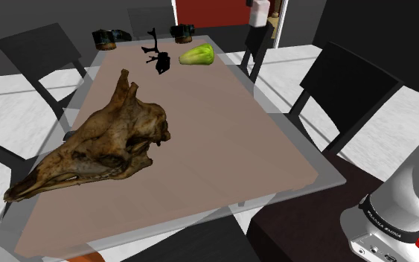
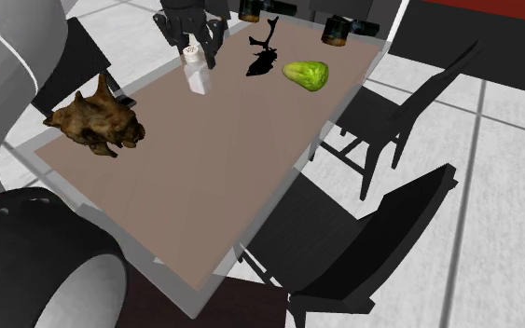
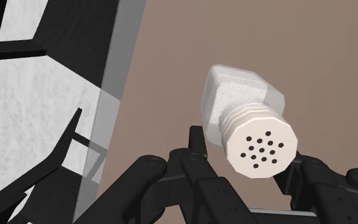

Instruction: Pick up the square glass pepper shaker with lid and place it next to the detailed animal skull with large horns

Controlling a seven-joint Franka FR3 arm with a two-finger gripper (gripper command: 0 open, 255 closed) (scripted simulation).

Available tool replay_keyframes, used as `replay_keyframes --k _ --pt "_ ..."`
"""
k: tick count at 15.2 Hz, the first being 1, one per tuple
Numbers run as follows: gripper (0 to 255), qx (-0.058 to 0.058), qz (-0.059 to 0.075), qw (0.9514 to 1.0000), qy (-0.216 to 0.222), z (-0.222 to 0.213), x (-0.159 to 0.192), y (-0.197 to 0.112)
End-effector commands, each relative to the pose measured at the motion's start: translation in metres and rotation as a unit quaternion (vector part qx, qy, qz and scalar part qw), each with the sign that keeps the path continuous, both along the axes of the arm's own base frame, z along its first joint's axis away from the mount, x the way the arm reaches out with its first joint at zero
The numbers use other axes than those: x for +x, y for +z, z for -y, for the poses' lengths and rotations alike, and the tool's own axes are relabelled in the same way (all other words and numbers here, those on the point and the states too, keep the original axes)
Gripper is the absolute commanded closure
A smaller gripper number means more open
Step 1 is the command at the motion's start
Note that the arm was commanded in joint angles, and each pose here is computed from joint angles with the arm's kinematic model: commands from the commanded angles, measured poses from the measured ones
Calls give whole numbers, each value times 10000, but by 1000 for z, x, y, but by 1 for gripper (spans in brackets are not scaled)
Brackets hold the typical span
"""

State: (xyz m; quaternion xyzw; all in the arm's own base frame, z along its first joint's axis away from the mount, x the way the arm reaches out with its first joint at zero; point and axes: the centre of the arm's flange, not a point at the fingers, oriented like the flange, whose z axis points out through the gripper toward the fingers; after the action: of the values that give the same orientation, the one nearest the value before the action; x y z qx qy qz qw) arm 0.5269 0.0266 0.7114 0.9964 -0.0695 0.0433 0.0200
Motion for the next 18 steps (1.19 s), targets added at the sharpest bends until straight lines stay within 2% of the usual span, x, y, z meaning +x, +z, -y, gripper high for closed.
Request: replay_keyframes --k 1,18 --pt "255 -2 -2 10000 -6 -25 -10 -3" --pt "255 -2 -2 10000 -6 -232 -97 -3"
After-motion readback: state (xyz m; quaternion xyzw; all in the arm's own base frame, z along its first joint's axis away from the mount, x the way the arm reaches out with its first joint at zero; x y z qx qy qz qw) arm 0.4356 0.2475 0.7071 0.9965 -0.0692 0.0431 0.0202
